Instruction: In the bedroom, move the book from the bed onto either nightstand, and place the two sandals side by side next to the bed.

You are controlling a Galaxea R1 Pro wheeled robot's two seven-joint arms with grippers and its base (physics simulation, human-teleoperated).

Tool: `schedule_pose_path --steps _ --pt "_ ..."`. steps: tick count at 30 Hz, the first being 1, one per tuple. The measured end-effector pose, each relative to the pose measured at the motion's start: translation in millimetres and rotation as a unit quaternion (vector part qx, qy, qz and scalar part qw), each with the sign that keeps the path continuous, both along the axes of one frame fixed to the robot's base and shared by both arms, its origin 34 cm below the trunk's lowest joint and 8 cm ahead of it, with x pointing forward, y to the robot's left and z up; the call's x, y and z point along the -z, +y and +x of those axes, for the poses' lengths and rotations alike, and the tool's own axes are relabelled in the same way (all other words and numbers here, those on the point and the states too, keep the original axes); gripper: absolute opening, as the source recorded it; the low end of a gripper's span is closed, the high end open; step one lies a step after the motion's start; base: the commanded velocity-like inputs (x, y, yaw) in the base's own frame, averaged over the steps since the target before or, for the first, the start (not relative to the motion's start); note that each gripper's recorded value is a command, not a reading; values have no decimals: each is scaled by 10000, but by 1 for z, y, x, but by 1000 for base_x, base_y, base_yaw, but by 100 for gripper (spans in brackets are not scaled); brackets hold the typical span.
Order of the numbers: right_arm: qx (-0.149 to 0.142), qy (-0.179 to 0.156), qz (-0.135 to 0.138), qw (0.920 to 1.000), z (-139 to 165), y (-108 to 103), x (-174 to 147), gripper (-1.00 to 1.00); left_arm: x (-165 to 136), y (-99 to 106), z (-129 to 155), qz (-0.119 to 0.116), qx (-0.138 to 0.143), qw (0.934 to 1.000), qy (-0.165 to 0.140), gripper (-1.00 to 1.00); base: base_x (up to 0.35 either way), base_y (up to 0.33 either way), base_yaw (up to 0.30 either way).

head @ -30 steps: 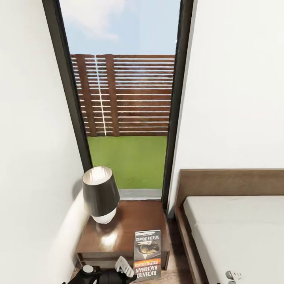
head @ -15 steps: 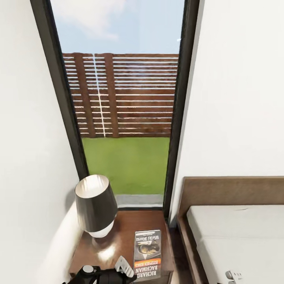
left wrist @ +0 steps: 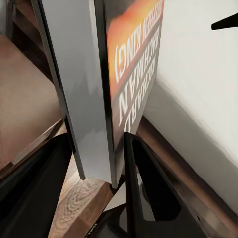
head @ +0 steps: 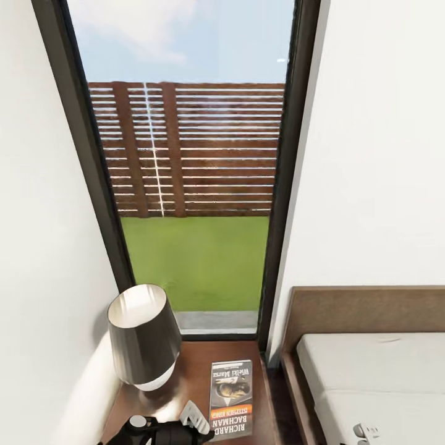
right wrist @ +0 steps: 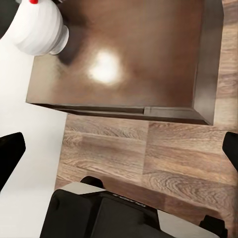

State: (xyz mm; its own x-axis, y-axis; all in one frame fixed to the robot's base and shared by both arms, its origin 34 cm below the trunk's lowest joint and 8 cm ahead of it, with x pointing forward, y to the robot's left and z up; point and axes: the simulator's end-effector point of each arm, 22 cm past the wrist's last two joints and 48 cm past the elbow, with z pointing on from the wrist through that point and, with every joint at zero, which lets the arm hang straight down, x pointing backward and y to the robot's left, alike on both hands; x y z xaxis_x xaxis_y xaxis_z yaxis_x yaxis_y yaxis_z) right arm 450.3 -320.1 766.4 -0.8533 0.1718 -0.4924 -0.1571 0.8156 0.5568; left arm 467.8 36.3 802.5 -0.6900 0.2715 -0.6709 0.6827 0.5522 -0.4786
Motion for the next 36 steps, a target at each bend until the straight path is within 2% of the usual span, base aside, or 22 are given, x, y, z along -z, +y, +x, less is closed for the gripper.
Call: schedule_pose_path --steps 7,9,10,14,17,20,23,26,31,36 --pt "-2 0 15 10000 0 0 0 100 -1 2 3 -51 -102 9999 31 -100 0 0 0" --pt "-6 3 25 10000 0 1 -1 100 -6 5 12 -187 -328 9993 56 -100 0 0 0" --pt "-5 3 28 10000 0 1 -1 100 -11 9 20 -305 -535 9981 71 -100 0 0 0" --pt "-9 4 35 10000 0 1 -1 100 -23 27 46 -666 -1248 9899 126 -100 0 0 0" --pt "-8 2 37 10000 0 1 -1 100 -24 35 52 -747 -1491 9857 250 -100 0 0 0" --pt "-4 3 36 10000 0 0 -1 100 -20 38 49 -761 -1596 9826 571 -100 0 0 0" --pt "-1 -2 37 10000 0 0 -1 100 -20 38 48 -814 -1669 9796 764 -100 0 0 0" --pt "1 -3 38 10000 0 0 -1 100 -24 36 49 -1033 -1860 9711 1077 -100 0 0 0" --pt "2 -3 39 10000 0 0 -2 100 -25 36 48 -1113 -1925 9664 1287 -100 0 0 0" --pt "7 -2 38 10000 0 -1 -2 100 -20 34 36 -1090 -1915 9594 1758 -100 0 0 0"
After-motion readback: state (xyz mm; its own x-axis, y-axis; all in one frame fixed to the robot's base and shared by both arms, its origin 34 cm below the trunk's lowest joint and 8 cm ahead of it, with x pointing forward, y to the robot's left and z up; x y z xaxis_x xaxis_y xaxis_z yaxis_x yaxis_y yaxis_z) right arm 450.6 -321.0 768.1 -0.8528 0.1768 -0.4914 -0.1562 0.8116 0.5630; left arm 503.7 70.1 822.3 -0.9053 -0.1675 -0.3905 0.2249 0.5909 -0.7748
